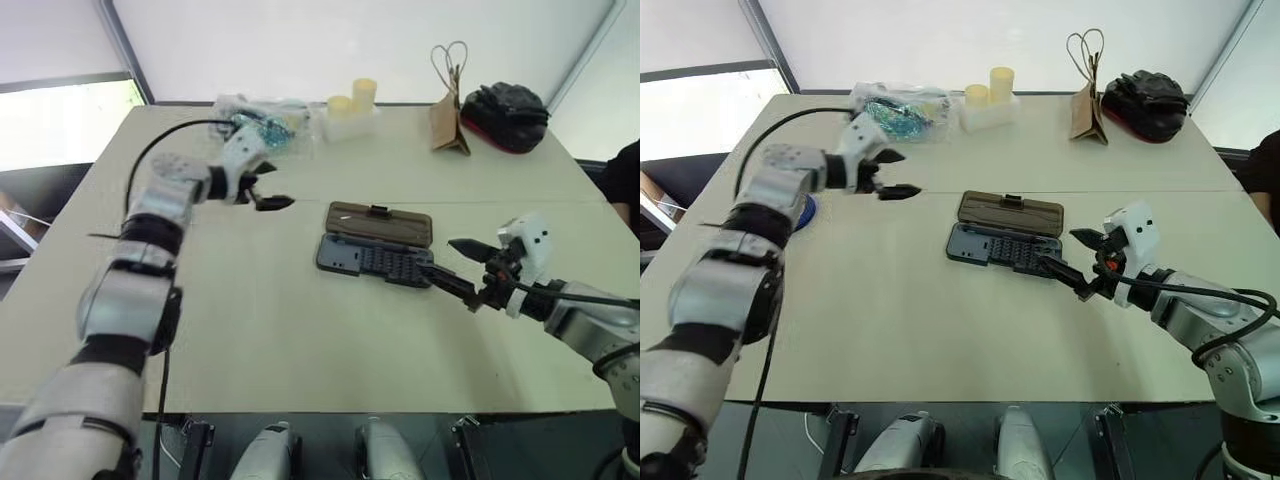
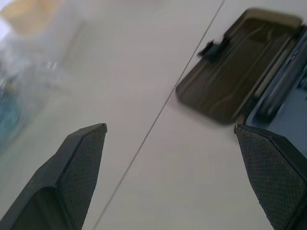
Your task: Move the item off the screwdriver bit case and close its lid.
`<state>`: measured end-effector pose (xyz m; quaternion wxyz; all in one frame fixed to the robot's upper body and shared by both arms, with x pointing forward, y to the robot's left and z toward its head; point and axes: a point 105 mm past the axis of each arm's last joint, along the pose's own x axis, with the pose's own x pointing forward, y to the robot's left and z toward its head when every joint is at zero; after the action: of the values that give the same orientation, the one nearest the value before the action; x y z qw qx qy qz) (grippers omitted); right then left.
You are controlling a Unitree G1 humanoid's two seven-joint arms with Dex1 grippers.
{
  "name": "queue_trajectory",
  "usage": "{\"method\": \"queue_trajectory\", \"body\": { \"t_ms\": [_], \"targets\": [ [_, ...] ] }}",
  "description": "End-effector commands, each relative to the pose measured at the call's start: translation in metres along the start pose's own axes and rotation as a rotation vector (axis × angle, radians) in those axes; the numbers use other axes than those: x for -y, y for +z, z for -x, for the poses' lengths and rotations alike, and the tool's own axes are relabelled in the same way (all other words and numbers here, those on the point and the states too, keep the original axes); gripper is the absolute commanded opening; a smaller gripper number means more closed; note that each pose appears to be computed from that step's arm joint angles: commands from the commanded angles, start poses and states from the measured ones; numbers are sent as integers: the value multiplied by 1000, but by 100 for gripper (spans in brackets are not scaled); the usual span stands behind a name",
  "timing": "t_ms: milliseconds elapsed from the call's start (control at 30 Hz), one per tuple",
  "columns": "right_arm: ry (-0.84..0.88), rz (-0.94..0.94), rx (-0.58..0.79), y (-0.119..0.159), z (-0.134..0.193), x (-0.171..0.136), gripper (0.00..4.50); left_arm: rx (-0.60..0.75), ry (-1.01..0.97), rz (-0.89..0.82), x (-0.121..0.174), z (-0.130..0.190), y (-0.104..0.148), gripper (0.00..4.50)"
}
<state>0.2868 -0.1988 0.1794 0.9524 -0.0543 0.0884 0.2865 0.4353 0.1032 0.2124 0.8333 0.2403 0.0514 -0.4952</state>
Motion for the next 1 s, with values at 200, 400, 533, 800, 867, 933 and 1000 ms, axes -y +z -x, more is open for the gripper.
{"method": "queue_trajectory", "body": {
  "t_ms": [200,400,533,800,867,933,1000],
  "targets": [
    [-159,56,-74,6,-61,41,450,13,-309,53,29,12,14,443],
    [-263,-28,-209,-2,-116,73,450,1,-236,44,33,11,7,443],
    [-232,-44,-310,-22,-130,79,450,47,-168,50,37,14,8,443],
    [-342,-36,-467,-63,-127,103,312,96,-22,140,51,40,-2,450],
    [-353,-37,-485,-68,-124,106,214,95,-9,149,54,44,-2,450],
    [-354,-35,-502,-73,-123,107,115,92,6,153,55,47,-3,450],
    [-329,-38,-539,-84,-123,102,16,96,33,165,54,49,-3,450]
  ]
}}
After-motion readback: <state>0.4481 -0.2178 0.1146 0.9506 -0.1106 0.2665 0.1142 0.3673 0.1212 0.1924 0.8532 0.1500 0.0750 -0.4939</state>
